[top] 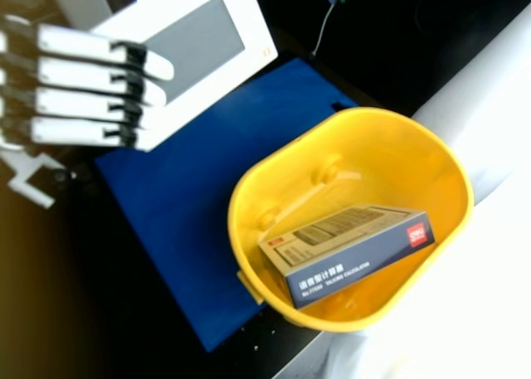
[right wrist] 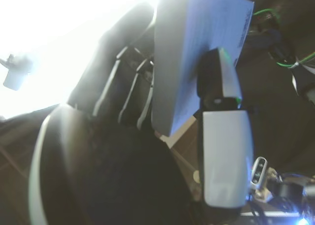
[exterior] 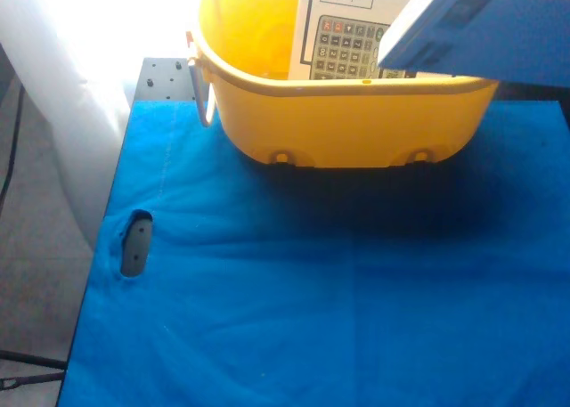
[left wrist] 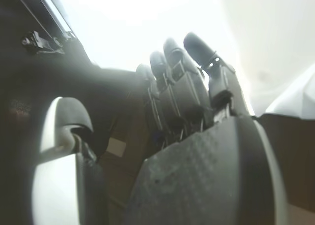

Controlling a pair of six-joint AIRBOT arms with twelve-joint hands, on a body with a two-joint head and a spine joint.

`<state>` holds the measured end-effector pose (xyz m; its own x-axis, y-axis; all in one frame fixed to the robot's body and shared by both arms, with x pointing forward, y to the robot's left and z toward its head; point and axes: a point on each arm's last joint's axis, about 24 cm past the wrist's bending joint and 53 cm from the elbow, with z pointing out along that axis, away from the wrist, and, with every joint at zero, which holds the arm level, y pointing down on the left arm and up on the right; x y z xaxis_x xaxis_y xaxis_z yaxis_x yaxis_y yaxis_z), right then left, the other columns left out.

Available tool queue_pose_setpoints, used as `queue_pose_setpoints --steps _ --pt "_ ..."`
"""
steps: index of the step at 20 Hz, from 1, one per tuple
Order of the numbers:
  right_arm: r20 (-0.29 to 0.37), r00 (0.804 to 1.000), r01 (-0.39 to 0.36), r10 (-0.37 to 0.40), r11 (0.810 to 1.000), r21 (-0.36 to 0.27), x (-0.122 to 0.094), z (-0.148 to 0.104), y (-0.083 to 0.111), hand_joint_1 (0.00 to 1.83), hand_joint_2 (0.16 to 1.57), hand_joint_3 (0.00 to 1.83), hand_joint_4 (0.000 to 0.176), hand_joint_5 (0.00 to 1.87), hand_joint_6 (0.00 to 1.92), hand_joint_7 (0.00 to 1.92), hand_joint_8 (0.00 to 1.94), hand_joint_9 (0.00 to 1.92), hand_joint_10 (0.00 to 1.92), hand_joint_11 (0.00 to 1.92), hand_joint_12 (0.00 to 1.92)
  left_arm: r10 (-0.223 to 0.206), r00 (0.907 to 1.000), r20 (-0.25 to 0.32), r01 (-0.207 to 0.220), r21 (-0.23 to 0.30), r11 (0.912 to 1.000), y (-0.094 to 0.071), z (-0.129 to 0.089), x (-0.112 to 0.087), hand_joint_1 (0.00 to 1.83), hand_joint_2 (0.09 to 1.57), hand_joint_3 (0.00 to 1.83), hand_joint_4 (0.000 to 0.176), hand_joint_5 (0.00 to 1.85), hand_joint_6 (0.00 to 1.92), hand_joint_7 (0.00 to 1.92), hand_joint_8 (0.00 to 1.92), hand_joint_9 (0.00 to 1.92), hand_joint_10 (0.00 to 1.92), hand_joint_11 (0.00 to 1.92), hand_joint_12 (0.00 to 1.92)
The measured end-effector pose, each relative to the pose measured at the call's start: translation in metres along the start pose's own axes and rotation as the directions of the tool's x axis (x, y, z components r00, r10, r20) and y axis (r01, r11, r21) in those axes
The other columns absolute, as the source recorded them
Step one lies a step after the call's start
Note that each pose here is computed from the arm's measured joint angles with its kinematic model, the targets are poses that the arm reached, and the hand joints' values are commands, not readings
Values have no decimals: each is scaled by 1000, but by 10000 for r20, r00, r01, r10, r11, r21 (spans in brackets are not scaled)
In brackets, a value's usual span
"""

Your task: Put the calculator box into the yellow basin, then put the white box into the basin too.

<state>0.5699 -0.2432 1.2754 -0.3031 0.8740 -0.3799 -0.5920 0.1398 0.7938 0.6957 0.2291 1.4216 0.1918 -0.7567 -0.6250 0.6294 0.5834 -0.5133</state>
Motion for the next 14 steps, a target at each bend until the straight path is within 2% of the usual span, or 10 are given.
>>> queue_pose_setpoints --steps 1,3,4,6,7,9,10,12,13,14 --pt "-8 10000 55 -55 10000 -13 -1 0 0 1372 1114 0 0 939 1050 972 943 917 1184 807 1182 151 9999 -72 -151 -58 9999 0 2 1 815 1119 0 0 688 14 580 0 572 55 67 1410" --pt "441 9985 309 -313 9995 95 -18 2 -5 1375 1116 0 0 954 955 942 1001 925 1224 810 1184 342 9994 65 -342 9 9994 -4 5 -3 834 1129 0 0 705 16 570 0 561 46 36 1427" --pt "572 9976 373 -380 9992 123 -23 2 -6 1372 1114 0 0 939 1050 972 942 917 1184 807 1182 386 9992 76 -386 21 9993 -5 5 -3 829 1125 0 0 702 14 562 0 552 41 21 1425" --pt "851 9943 629 -645 9978 211 -36 3 -9 1375 1116 0 0 954 955 942 1001 925 1224 810 1184 400 9992 -10 -400 -153 9991 -1 7 1 832 1118 0 0 698 11 552 1 535 32 13 1424" --pt "940 9928 720 -737 9972 219 -42 5 -10 1372 1114 0 0 940 1050 972 942 917 1184 807 1182 456 9990 -36 -457 -163 9988 -1 7 2 835 1122 0 0 718 18 578 12 540 34 14 1428" --pt "1291 9893 668 -683 9976 157 -50 17 -13 1375 1116 0 0 954 955 942 1001 925 1224 810 1183 437 9990 2 -437 -198 9989 -1 8 2 851 1122 0 0 697 3 618 17 575 50 16 1467" --pt "1281 9896 654 -658 9978 70 -50 23 -13 1372 1114 0 0 940 1050 972 942 918 1184 807 1182 458 9989 -6 -458 -175 9988 -2 8 3 844 1108 0 0 671 0 605 10 573 49 8 1462" --pt "1097 9921 651 -614 9974 -307 -45 44 -12 1375 1116 0 0 954 955 942 1001 925 1224 810 1183 481 9988 -12 -481 -196 9987 -1 8 3 840 1092 0 0 633 0 598 3 584 52 33 1430" --pt "991 9936 572 -534 9977 -360 -41 52 -14 1372 1114 0 0 940 1050 972 942 918 1184 807 1182 469 9989 -10 -469 -215 9987 -1 8 3 839 1086 0 0 628 0 588 0 585 52 35 1427" --pt "826 9954 519 -494 9983 -280 -36 59 -18 1374 1114 0 0 933 1018 970 970 925 1188 809 1182 491 9988 -12 -491 -213 9986 -1 8 3 845 1083 0 0 672 18 586 0 580 49 24 1422"
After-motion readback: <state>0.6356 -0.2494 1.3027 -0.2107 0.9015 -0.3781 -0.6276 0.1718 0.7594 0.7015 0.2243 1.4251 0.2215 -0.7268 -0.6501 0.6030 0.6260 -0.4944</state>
